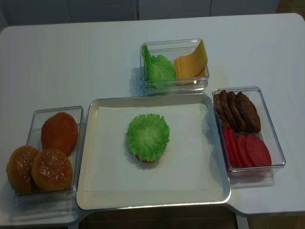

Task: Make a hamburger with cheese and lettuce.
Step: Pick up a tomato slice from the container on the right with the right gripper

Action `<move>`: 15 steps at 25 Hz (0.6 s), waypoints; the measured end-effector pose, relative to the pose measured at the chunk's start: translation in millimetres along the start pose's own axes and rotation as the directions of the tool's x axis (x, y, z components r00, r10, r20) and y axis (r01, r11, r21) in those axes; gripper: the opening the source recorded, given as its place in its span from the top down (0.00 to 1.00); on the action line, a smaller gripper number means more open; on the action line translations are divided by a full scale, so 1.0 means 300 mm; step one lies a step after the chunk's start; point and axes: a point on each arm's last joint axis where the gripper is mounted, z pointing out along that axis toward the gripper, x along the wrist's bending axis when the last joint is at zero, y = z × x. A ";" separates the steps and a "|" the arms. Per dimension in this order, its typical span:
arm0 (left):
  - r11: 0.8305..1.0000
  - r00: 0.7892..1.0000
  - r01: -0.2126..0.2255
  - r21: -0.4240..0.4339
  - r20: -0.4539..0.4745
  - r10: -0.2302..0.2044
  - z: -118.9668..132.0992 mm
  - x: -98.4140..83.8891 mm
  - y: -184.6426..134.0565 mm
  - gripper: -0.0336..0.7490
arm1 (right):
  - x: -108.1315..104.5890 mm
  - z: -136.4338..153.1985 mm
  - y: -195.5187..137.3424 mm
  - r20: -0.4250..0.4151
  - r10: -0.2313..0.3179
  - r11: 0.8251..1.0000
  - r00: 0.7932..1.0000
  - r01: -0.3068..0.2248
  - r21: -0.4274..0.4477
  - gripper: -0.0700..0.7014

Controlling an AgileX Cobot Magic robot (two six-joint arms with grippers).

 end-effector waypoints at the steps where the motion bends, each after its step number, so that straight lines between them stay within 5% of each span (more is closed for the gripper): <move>1: 1.000 1.000 0.000 0.000 0.000 0.000 0.000 0.000 0.000 0.39 | 0.000 0.000 0.000 0.000 -0.002 1.000 1.000 0.002 0.000 0.12; 15: 1.000 1.000 0.000 0.000 0.000 0.000 0.000 0.000 0.000 0.39 | 0.000 0.000 0.000 0.000 -0.004 1.000 1.000 0.004 0.000 0.12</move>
